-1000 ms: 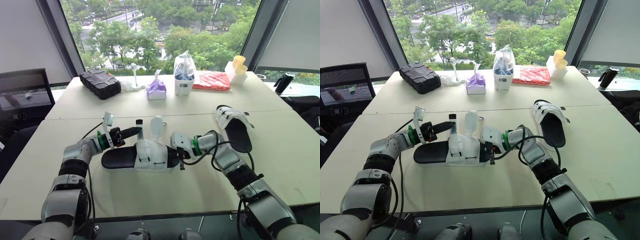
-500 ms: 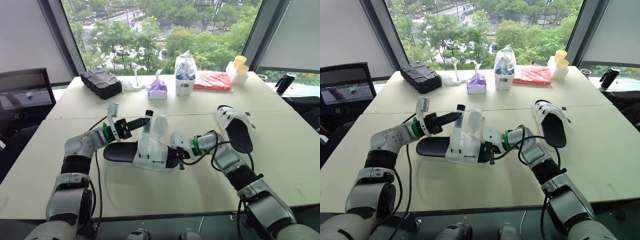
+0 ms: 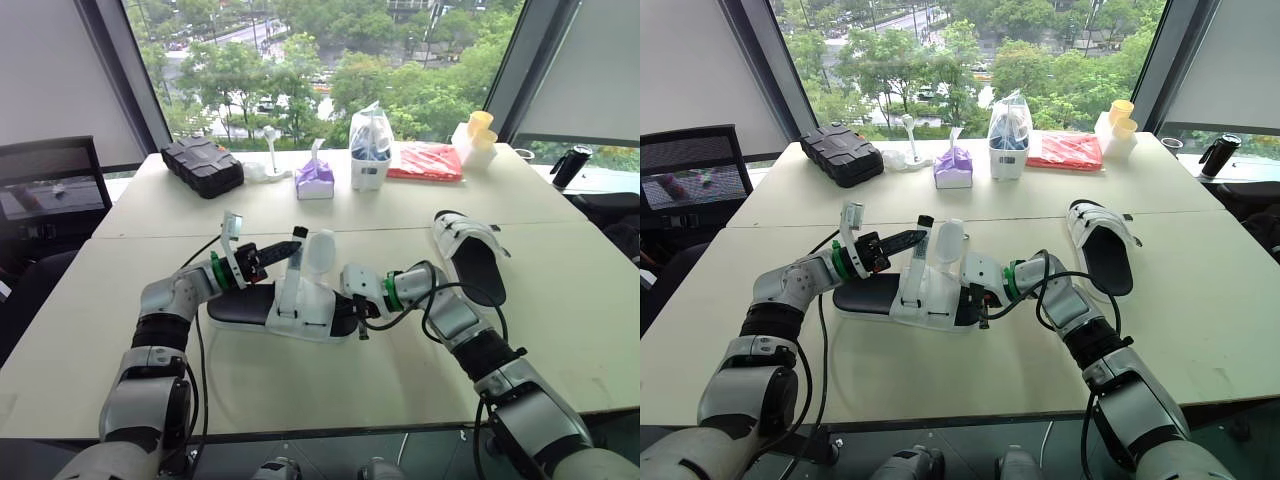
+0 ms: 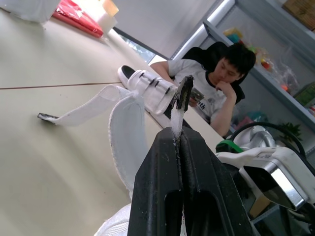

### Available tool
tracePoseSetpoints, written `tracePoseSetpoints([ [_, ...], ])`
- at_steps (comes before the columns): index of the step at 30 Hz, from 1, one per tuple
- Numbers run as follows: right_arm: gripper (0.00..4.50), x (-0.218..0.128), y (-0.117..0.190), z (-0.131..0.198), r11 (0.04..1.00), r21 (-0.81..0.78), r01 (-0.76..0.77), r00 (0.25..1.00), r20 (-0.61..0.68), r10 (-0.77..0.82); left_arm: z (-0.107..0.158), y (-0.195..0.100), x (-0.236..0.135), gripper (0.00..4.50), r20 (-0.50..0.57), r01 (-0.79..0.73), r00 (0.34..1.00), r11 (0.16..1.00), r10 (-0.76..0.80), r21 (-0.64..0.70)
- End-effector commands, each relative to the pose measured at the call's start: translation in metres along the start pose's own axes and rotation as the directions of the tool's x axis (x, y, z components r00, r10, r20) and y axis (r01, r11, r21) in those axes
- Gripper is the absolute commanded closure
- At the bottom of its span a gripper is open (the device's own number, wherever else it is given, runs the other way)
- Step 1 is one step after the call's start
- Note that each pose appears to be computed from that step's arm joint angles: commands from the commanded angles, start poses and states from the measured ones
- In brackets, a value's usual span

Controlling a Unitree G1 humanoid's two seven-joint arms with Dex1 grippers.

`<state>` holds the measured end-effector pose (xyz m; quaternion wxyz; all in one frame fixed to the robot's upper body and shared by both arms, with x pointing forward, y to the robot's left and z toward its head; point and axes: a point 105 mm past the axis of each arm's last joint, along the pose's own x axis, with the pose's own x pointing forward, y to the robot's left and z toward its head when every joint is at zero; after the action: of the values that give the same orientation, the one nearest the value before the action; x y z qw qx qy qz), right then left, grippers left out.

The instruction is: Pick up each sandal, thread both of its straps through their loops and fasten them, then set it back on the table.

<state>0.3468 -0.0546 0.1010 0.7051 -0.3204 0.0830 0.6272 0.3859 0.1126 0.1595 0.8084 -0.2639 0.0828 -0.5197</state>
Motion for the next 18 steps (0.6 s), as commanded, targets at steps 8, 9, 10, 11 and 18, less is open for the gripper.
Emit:
tracePoseSetpoints([
  [8, 4.5, 0.0, 0.007, -0.016, 1.0, 0.026, -0.018, 0.997, -0.069, 0.02, 0.006, 0.006, 0.005, 4.44, 0.001, -0.058, 0.998, 0.997, 0.058, 0.051],
  [9, 4.5, 0.0, 0.007, -0.016, 1.0, 0.026, -0.018, 0.997, -0.069, 0.02, 0.005, 0.007, 0.004, 4.44, -0.002, -0.062, 0.998, 0.997, 0.063, 0.051],
  [10, 4.5, 0.0, 0.007, -0.016, 0.999, 0.026, -0.018, 0.997, -0.069, 0.02, 0.003, 0.008, 0.004, 4.44, -0.01, -0.07, 0.997, 0.996, 0.07, 0.053],
  [11, 4.5, 0.0, 0.007, -0.016, 0.999, 0.026, -0.019, 0.997, -0.07, 0.02, 0.0, 0.01, 0.003, 4.44, -0.024, -0.082, 0.996, 0.995, 0.083, 0.054],
  [18, 4.5, 0.001, 0.008, -0.016, 0.999, 0.026, -0.021, 0.997, -0.072, 0.022, -0.025, 0.031, -0.008, 3.89, -0.143, -0.194, 0.968, 0.976, 0.206, 0.095],
])
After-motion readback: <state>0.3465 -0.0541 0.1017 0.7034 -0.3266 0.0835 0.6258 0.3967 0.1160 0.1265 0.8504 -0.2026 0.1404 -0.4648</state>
